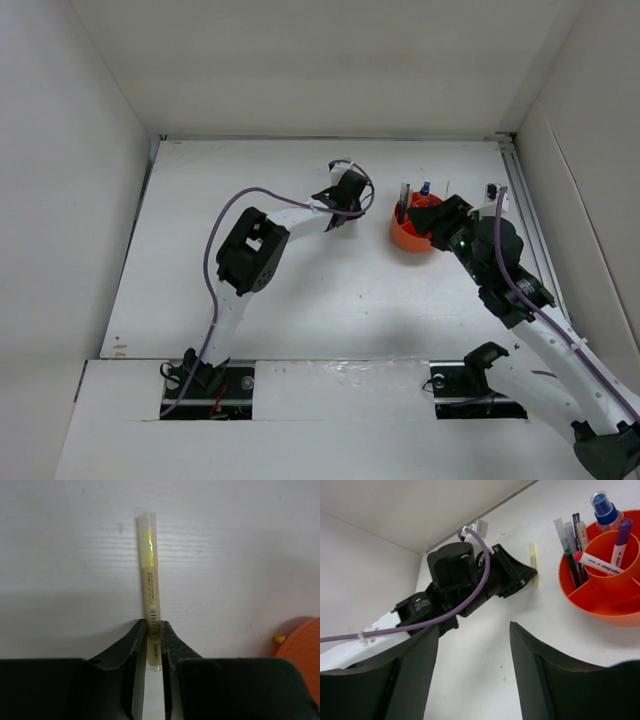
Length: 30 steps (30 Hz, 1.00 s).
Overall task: Sort the stationery into containers
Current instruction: Grab a piece of stationery with the left arm, then pass the stationery from the left arm to the right
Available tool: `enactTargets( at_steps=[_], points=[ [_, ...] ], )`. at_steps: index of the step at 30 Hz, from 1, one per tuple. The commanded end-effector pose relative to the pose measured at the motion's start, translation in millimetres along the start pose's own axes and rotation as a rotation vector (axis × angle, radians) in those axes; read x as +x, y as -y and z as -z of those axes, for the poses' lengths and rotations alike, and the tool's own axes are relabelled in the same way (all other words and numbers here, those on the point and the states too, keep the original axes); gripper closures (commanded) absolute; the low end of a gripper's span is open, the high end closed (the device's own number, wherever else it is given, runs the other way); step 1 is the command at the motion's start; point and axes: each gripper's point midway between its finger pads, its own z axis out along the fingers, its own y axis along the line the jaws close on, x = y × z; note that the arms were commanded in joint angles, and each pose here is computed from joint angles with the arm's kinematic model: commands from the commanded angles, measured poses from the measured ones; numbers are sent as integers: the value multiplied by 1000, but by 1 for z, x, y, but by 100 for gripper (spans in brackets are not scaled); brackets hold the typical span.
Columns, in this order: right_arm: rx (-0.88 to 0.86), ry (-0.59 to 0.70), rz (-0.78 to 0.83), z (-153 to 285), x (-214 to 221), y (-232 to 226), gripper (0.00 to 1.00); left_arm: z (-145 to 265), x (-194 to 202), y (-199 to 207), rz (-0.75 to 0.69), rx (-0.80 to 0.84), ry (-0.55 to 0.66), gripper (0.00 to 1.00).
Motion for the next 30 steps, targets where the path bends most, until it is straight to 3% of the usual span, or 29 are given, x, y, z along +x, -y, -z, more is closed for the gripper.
enactTargets(
  at_steps=[1, 3, 7, 11, 13, 30],
  points=[
    [-61, 26, -7, -1, -9, -14, 34, 18, 28, -30, -67, -32, -77, 100],
    [-62, 12, -5, -6, -5, -14, 27, 31, 34, -40, -66, -31, -76, 100],
    [-70, -56, 12, -17, 11, -15, 23, 61, 27, -36, -66, 57, -43, 100],
    [-62, -109, 31, -25, 26, -14, 17, 101, 17, -9, -88, 186, 0, 100],
    [-68, -118, 42, -28, 31, -16, 16, 119, 5, -1, -85, 237, 31, 100],
    [-23, -273, 75, -68, 81, -4, 8, 232, 23, 21, -138, 698, 50, 100]
  ],
)
